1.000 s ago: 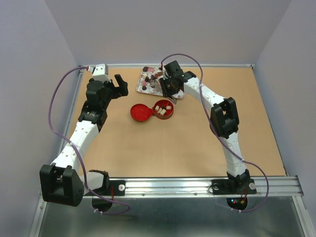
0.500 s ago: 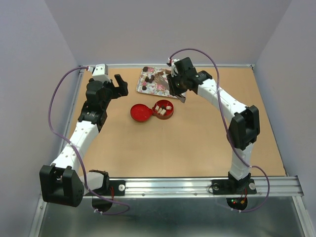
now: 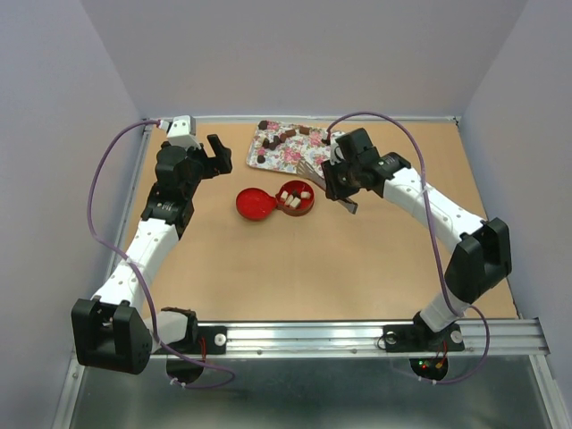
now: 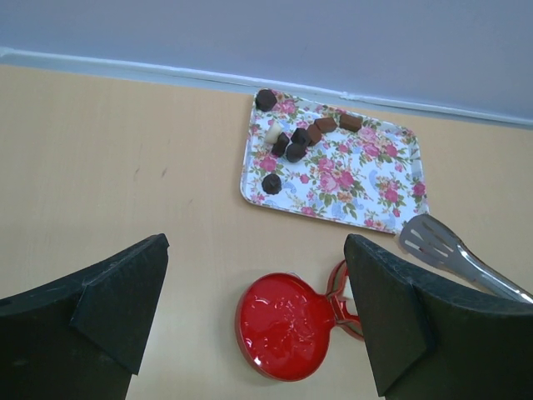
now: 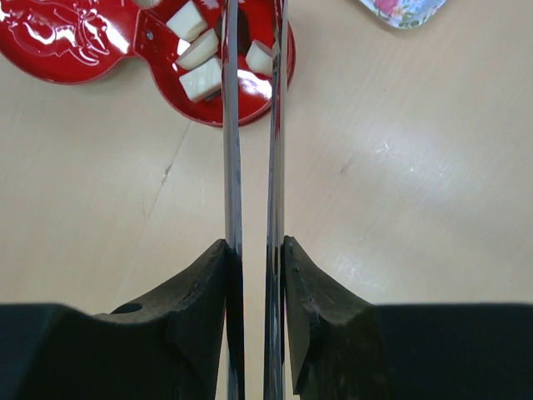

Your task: Pack the chocolate

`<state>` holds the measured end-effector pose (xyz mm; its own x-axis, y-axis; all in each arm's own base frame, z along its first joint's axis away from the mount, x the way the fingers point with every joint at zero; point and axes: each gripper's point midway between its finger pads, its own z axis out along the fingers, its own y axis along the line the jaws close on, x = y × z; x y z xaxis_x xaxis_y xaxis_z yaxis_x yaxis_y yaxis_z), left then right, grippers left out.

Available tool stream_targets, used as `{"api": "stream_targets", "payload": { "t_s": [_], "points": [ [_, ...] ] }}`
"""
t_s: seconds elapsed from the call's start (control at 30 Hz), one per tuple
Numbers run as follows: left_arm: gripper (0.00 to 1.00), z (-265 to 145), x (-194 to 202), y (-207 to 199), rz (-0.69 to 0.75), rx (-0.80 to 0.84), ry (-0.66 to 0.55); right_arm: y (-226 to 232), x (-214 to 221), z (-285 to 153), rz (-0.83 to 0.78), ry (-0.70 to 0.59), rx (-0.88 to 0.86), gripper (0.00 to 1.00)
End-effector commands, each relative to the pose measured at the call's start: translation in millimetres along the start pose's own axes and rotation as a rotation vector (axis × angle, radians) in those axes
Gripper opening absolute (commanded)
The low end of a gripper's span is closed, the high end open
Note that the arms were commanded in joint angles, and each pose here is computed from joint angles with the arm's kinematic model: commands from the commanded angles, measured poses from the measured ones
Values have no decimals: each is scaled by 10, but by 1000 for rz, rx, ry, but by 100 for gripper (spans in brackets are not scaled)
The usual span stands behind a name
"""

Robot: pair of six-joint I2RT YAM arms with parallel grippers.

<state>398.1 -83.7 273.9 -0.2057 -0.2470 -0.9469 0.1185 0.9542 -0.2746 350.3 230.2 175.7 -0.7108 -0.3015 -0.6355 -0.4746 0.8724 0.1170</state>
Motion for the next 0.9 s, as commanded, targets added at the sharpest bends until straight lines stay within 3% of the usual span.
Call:
{"api": "stream_targets", "payload": {
  "t_s": [0.0,0.33,0.87],
  "points": [
    [99,-56,-318,-136,-3,45,-90,112,-28,-84,4,-44,-41,30],
    [99,-66,-334,-131,0,41,-92,167,34,31,-3,-9,-75,32],
    [99,-51,-323,-133,0,43,-88,141,15,64,-4,-7,-57,44]
  ]
}}
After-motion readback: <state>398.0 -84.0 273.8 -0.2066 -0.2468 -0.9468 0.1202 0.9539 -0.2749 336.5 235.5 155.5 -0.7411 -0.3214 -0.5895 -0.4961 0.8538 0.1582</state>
